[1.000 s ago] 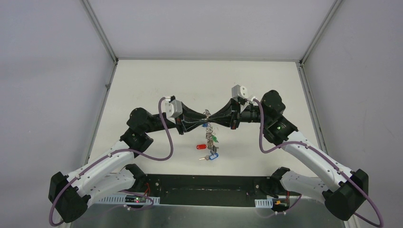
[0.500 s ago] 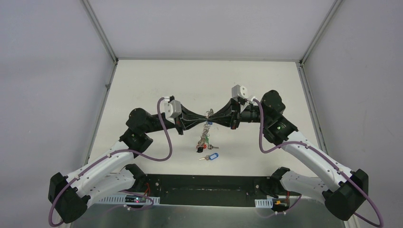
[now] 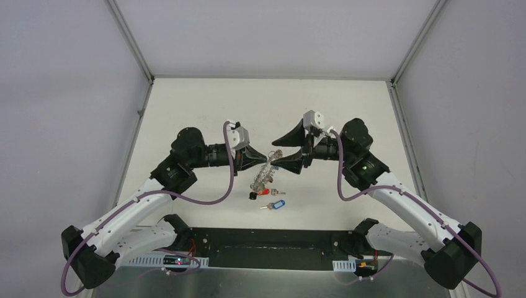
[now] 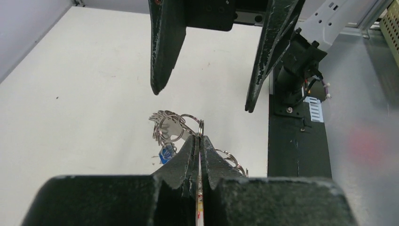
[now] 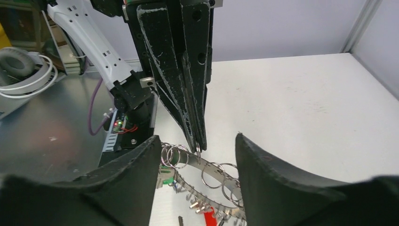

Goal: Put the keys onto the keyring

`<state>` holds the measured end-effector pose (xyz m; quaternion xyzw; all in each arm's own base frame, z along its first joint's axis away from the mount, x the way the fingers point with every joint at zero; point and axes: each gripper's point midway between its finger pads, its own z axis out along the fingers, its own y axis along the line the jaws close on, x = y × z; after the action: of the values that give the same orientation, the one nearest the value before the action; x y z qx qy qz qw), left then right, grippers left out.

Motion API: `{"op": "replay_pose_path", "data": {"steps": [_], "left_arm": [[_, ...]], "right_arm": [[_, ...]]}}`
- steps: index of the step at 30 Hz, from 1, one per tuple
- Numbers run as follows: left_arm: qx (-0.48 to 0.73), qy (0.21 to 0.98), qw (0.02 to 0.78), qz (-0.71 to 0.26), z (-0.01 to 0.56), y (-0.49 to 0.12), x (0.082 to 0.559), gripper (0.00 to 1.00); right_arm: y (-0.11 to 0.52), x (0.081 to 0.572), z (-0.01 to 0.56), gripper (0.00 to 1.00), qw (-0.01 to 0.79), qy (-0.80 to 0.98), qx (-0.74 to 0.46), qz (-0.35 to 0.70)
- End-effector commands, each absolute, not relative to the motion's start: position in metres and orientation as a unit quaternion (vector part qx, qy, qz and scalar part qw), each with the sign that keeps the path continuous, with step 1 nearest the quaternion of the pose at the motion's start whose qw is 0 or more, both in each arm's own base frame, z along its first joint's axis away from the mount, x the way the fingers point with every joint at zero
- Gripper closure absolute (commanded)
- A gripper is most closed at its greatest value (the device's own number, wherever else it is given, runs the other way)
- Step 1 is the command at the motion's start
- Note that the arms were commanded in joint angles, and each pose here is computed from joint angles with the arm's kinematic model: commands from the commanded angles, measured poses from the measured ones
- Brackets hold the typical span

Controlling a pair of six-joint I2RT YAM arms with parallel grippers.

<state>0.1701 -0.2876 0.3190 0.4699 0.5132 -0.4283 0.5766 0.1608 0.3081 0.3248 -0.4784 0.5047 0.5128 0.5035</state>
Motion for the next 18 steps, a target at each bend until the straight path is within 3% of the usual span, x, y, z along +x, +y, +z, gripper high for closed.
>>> {"op": "replay_pose_path", "data": {"steps": [1,6,18], "left_arm": [[0.5,0.513,0.578,-0.391,0.339,-0.283,0.172,1.0],[0.534,0.53,0.551,-0.36,0.336,-0.28,0.175,1.0],[0.572,0.551,0.529,-0.298,0.342,-0.274,0.191,1.0]], "right_arm": [[0.298,0.166,0.347,0.35,0.567,0.48,-0.474,0.472],[0.295,0.169,0.344,0.33,0.572,0.485,-0.48,0.455],[0.318,0.173,0.336,0.53,0.522,0.488,-0.504,0.485]]}}
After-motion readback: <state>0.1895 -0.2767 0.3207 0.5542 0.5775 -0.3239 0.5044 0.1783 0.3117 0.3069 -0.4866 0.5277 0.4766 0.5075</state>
